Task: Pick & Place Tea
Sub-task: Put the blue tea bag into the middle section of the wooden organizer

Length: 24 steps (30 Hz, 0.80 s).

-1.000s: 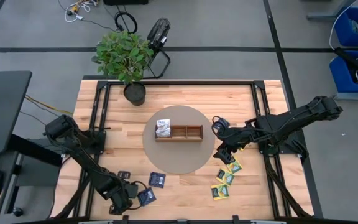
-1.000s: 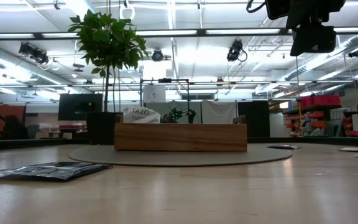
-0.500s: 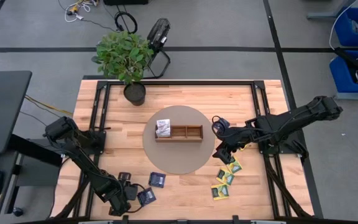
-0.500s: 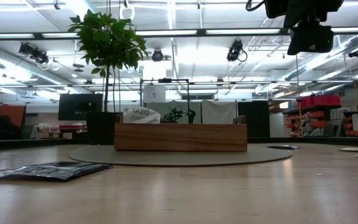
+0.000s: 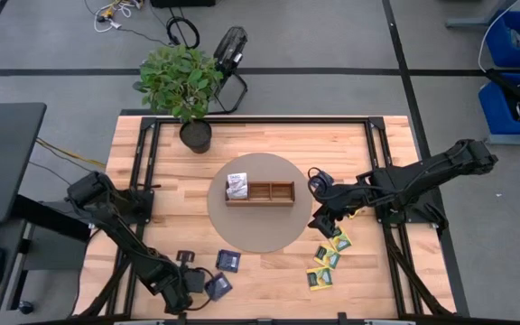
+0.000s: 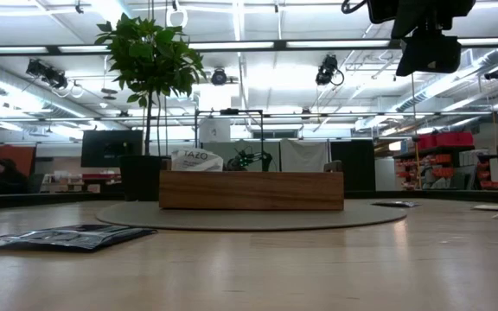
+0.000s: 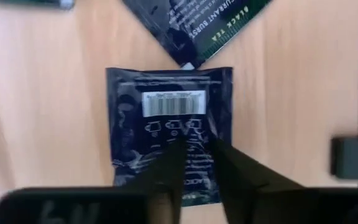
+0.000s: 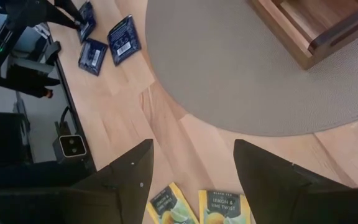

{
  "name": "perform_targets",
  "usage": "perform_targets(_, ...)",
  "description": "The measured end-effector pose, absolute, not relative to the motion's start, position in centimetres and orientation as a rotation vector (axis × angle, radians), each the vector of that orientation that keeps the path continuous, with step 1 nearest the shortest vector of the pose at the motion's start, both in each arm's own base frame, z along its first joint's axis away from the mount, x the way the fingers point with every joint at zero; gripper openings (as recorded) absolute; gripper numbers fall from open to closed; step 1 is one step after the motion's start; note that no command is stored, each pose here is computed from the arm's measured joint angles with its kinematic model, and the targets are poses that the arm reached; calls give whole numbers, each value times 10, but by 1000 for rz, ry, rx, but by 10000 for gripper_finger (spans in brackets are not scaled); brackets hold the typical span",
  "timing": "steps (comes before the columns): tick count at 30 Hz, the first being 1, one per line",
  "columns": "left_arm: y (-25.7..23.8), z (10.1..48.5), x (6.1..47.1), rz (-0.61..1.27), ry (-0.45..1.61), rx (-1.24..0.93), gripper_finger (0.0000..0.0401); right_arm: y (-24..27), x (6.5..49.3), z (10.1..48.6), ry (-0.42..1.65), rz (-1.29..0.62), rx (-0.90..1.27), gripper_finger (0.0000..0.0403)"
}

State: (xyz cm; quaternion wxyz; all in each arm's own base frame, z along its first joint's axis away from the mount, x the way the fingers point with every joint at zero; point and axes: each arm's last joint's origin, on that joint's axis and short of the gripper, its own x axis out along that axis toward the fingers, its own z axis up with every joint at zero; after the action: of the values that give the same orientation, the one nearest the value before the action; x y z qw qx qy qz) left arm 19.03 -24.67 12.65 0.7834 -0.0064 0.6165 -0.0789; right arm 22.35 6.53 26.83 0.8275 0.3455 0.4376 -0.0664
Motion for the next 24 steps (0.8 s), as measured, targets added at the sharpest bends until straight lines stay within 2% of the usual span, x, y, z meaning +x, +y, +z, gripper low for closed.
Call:
perform_targets(4, -251, 123, 194, -200, 1313, -42, 22, 65, 224, 268, 929, -140, 732, 231)
perform_targets(7, -251, 124, 194, -202, 1315, -43, 7, 65, 224, 268, 929, -139, 729, 231)
perform_targets(13, -243, 137, 188, -182, 1331, -44, 28, 65, 223, 268, 930, -136, 724, 231)
perform_targets(24, -224, 179, 176, -140, 1284, -81, 91, 65, 224, 268, 928, -130, 715, 231)
